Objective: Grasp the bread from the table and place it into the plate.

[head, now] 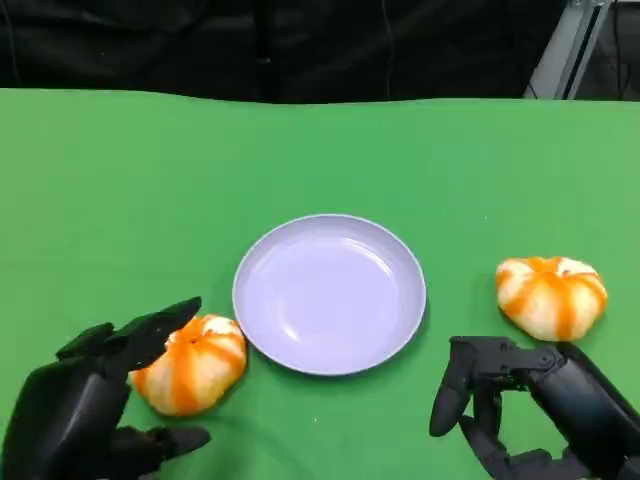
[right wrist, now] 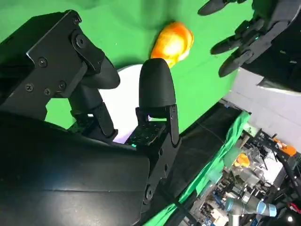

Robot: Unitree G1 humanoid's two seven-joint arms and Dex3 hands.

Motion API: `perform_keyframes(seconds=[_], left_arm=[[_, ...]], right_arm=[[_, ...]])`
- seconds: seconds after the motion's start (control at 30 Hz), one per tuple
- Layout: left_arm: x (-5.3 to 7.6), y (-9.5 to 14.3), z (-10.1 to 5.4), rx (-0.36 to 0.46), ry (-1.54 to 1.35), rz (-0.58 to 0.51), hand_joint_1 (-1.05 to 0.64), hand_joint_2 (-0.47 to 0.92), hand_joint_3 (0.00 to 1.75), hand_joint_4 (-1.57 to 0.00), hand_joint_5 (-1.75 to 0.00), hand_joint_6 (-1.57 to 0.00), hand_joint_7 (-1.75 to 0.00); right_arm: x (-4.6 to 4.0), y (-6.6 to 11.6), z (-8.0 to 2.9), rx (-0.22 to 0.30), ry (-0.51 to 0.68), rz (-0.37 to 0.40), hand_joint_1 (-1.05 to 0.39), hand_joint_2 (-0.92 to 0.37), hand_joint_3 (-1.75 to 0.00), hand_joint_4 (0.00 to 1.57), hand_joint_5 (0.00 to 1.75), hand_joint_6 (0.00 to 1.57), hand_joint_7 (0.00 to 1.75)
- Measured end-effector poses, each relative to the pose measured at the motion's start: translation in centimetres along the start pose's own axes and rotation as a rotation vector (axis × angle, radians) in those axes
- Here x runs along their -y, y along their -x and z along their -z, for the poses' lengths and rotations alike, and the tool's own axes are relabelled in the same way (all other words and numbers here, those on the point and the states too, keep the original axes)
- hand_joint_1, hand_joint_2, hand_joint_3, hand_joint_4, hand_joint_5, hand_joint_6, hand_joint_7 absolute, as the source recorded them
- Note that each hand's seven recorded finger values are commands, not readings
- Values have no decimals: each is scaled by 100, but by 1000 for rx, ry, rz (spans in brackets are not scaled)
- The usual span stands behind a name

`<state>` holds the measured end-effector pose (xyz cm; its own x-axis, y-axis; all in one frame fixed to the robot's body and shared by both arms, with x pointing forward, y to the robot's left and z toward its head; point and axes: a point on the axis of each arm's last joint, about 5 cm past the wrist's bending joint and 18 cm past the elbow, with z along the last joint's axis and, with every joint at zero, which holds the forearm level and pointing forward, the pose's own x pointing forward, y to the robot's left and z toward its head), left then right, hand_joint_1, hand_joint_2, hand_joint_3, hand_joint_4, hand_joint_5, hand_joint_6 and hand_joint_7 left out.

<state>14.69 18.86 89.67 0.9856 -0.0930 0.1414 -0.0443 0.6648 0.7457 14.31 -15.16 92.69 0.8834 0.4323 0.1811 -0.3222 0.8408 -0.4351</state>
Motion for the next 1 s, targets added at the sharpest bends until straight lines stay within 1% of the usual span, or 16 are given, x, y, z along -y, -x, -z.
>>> perform_keyframes(seconds=[0.1, 0.17, 0.2, 0.3, 0.37, 0.5, 0.63, 0.67, 0.7, 0.73, 0.77, 0.8, 0.83, 0.87, 0.9, 1.0], left_arm=[[40, -81, -38, -44, -63, 55, -52, 91, 1, -32, -57, -42, 0], [73, -152, -64, -54, -122, 93, -50, 92, 1, -35, -57, -45, -1], [89, -192, -74, -55, -160, 110, -50, 92, 1, -38, -54, -47, -1], [159, -299, -70, -86, -280, 175, -44, 92, 1, -53, -33, -57, -2], [220, -353, -61, -106, -325, 210, -44, 92, 2, -59, -28, -62, -2], [320, -448, -35, -138, -376, 254, -41, 92, 8, -64, -27, -65, -3], [360, -573, -9, -163, -385, 265, -26, 92, 10, -76, -36, -85, -11], [368, -593, 6, -166, -368, 254, -19, 92, 13, -76, -56, -94, -13], [375, -598, 26, -162, -339, 232, -13, 92, 23, -73, -93, -106, -16], [380, -591, 44, -156, -304, 205, -10, 90, 30, -74, -109, -112, -21], [388, -578, 64, -151, -259, 166, -9, 85, 44, -75, -125, -112, -37], [397, -557, 86, -147, -215, 123, -9, 76, 67, -76, -150, -101, -72], [408, -526, 111, -141, -174, 82, -10, 69, 81, -76, -161, -93, -92], [416, -500, 132, -135, -147, 55, -10, 65, 90, -77, -168, -89, -105], [422, -484, 148, -130, -127, 36, -10, 55, 104, -81, -172, -85, -119], [411, -465, 168, -118, -89, -17, -10, 45, 121, -84, -174, -82, -131]], right_arm=[[3, -3, -13, 0, 0, 1, 9, -29, -142, 87, 165, 81, 131], [6, -4, -22, 3, 1, 3, 9, -29, -142, 87, 165, 81, 131], [7, -3, -25, 4, 1, 3, 9, -29, -141, 87, 165, 81, 131], [10, -3, -27, 5, 3, 4, 9, -28, -141, 86, 165, 81, 131], [12, -2, -26, 5, 5, 4, 8, -29, -140, 86, 166, 81, 131], [14, -1, -26, 4, 7, 3, 9, -29, -141, 86, 166, 81, 131], [13, -1, -27, 4, 7, 3, 9, -29, -141, 86, 168, 81, 130], [13, -1, -27, 4, 7, 3, 9, -29, -141, 86, 168, 81, 130], [13, -1, -27, 4, 7, 3, 9, -29, -141, 86, 168, 81, 130], [13, 0, -26, 3, 7, 4, 8, -28, -141, 86, 168, 81, 130], [13, 0, -25, 2, 6, 3, 8, -28, -141, 85, 168, 81, 130], [12, 0, -25, 3, 6, 3, 8, -28, -141, 85, 168, 81, 130], [12, 0, -25, 3, 7, 3, 8, -29, -141, 85, 168, 80, 130], [12, 0, -24, 4, 7, 3, 8, -29, -141, 85, 168, 80, 130], [12, 0, -22, 3, 6, 3, 8, -29, -141, 85, 169, 80, 130], [13, -5, -20, 4, 6, 2, 9, -29, -140, 85, 169, 80, 130]])
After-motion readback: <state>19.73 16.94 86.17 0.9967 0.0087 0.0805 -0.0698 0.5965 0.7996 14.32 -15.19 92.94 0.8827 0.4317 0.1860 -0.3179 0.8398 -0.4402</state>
